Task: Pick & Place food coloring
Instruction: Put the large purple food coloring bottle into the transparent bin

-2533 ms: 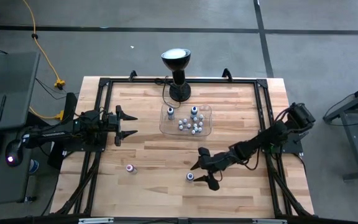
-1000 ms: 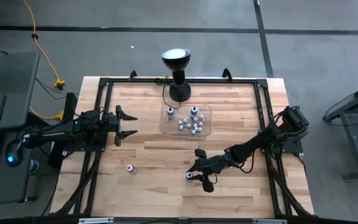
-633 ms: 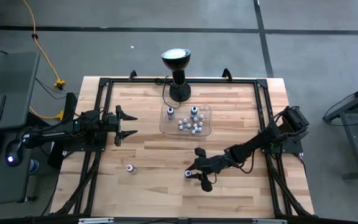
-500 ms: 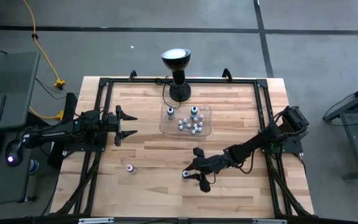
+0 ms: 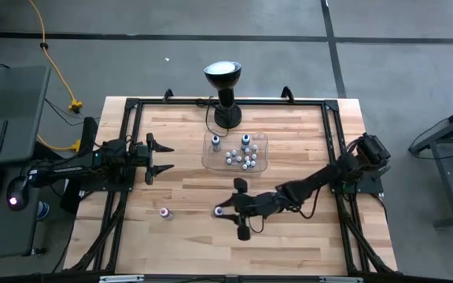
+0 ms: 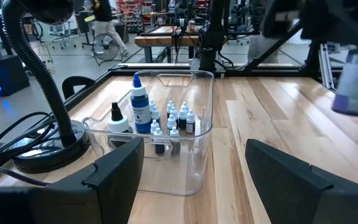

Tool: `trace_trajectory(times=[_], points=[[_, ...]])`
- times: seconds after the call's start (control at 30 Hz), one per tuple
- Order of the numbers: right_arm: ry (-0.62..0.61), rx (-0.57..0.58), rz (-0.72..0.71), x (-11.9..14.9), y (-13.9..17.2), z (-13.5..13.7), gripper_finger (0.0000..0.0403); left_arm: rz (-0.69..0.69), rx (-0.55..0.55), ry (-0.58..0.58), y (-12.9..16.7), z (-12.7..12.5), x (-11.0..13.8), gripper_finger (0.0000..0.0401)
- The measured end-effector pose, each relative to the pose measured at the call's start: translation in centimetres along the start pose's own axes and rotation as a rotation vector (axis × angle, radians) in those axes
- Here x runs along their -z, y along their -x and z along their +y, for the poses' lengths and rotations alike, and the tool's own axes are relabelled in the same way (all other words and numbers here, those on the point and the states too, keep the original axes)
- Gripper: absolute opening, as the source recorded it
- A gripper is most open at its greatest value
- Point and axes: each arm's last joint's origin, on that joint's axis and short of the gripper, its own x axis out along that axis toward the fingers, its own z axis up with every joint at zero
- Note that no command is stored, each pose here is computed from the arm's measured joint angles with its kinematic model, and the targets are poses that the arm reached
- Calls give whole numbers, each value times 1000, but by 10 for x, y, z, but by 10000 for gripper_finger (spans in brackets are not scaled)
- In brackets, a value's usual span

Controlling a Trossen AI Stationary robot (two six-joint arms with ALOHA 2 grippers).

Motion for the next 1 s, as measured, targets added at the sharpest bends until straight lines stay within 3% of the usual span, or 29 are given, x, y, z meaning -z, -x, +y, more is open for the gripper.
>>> trace_trajectory(times=[0.2, 0.37, 0.63, 1.0], points=[[9, 159, -12, -28, -6, -9, 114, 0, 0, 0, 0, 0, 0, 278], [-68, 273, -27, -44, -11, -27, 114, 0, 0, 0, 0, 0, 0, 278], [-178, 510, -26, -44, -14, -67, 114, 0, 0, 0, 0, 0, 0, 278], [-279, 627, 8, -39, -15, -102, 114, 0, 0, 0, 0, 0, 0, 278]])
